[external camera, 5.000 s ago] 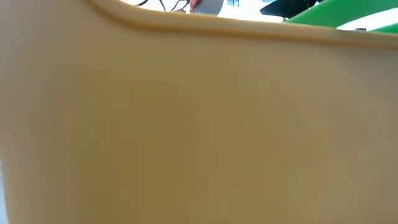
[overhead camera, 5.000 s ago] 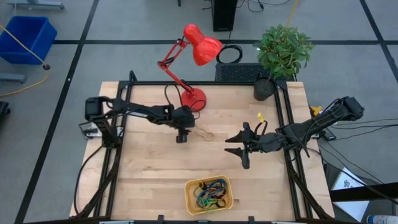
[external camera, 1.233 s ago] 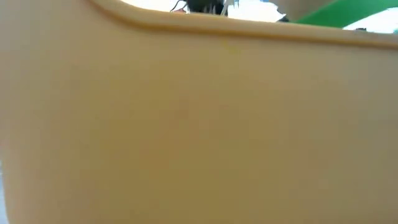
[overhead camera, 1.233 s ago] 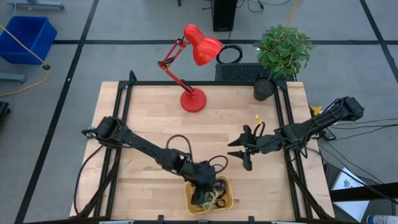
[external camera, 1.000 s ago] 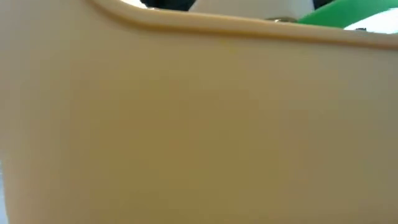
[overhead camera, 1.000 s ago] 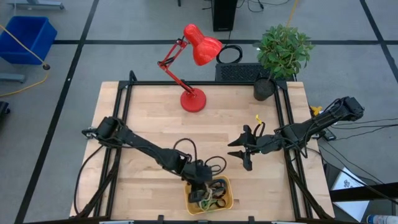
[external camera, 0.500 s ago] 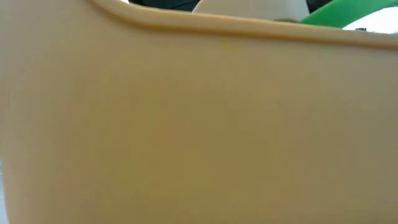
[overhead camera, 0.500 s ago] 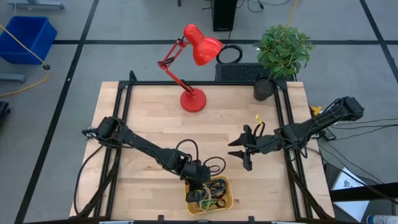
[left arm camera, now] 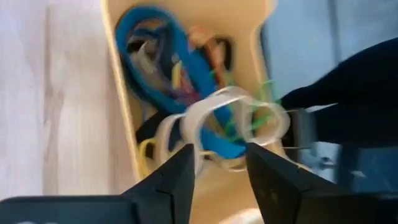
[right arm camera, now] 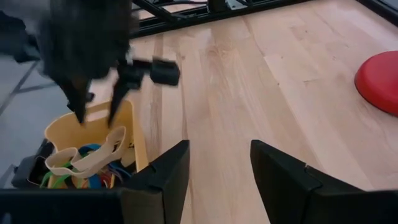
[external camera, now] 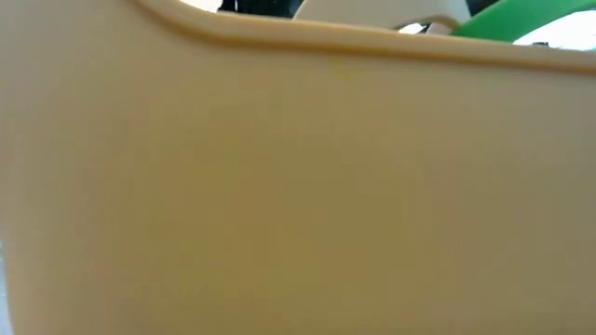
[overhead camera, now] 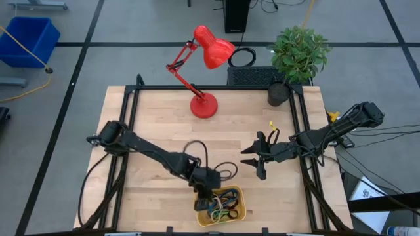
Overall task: Pick and place rubber bands into bin
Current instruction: Return to Home Position
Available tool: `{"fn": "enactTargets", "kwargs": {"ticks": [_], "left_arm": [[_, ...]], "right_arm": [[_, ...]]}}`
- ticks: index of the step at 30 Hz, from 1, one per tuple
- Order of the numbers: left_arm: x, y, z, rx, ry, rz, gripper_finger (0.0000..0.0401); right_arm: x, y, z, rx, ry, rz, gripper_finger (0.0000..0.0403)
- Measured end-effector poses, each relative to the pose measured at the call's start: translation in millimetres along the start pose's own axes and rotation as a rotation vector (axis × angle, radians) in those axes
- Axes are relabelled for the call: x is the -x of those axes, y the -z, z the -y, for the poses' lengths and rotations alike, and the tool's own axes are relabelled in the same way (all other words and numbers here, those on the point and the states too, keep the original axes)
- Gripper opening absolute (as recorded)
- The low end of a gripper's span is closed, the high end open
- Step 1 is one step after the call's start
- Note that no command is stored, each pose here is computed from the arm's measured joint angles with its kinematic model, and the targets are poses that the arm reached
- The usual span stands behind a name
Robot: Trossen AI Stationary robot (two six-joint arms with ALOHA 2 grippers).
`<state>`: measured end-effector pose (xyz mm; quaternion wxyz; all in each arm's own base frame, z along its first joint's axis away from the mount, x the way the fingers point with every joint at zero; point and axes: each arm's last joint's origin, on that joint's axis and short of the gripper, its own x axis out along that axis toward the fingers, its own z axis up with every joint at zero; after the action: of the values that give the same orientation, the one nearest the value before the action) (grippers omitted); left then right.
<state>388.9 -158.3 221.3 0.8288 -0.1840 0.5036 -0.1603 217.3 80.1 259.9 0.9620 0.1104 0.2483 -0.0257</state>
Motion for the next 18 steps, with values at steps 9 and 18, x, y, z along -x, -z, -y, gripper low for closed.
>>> {"fn": "enactTargets", "kwargs": {"ticks": [9, 18], "left_arm": [[90, -13, 8, -0.166, 0.057, 0.144, 0.0174], [196, 3, 1, -0.337, -0.093, 0.348, 0.0175]], "right_arm": [[0, -5, 0, 0.029, -0.013, 0.048, 0.0164], [24, -27, 23, 0.028, 0.002, 0.175, 0.0168]]}}
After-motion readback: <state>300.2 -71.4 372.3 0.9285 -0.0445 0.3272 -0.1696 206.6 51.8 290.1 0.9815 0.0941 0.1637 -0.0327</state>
